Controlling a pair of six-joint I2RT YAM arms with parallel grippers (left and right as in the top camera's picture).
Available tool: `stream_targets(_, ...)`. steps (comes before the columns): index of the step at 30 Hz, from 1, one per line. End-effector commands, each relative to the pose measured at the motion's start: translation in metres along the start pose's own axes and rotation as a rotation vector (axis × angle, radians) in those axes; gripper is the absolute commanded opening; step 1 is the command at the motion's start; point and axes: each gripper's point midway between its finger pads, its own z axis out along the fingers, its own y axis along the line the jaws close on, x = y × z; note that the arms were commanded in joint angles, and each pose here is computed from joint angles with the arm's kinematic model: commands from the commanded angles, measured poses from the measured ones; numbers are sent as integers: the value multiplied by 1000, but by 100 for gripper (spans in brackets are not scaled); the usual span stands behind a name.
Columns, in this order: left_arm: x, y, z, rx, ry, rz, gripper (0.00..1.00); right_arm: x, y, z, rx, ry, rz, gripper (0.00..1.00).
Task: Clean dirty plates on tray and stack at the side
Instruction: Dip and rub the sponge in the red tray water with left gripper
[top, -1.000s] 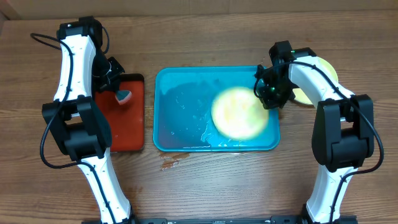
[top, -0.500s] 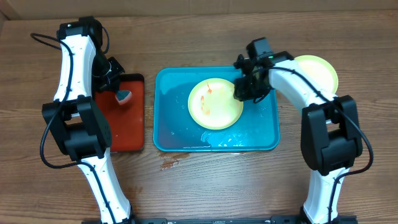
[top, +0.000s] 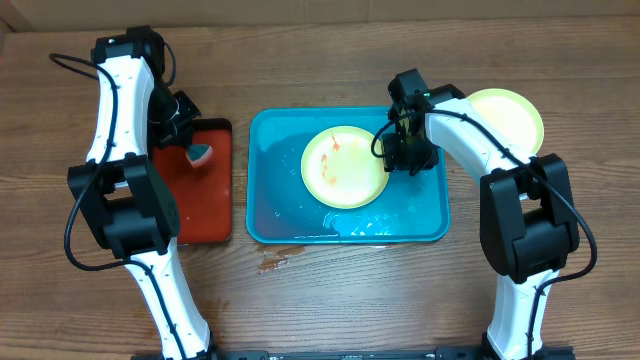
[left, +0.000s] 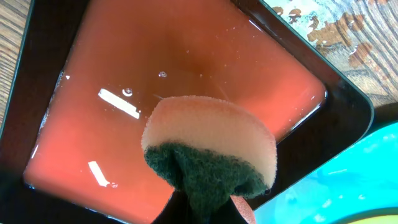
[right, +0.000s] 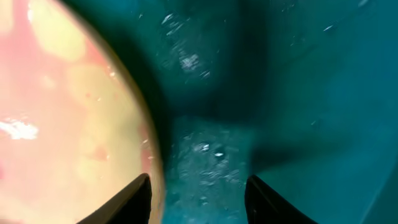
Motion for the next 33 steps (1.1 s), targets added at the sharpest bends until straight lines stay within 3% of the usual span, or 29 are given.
stream_targets(1,2,-4,-2,12,0,32,4,7,29,-10,-141,23,43,49)
stream_targets(5,3,-4,-2,12,1,36,4,10,34,-8,-133,32,87,44)
stream_targets(9,3,-4,-2,12,1,40,4,11,34,-2,-110,24,162,33)
stream_targets(16,3,-4,-2,12,1,40,4,10,28,21,-74,-26,218,32)
stream_targets(18,3,-4,-2,12,1,40,4,8,29,25,-82,-42,215,27)
stream_targets(21,3,-4,-2,11,3,41,4,1,32,24,-98,-69,210,5)
stream_targets(22,4,-5,-2,10,5,50,4,-3,34,24,-109,-83,207,4)
stream_targets(30,18,-3,-1,-29,41,74,4,-23,41,20,-145,-166,181,4)
stream_targets(33,10,9,0,-105,-4,47,4,-27,42,19,-143,-187,85,4)
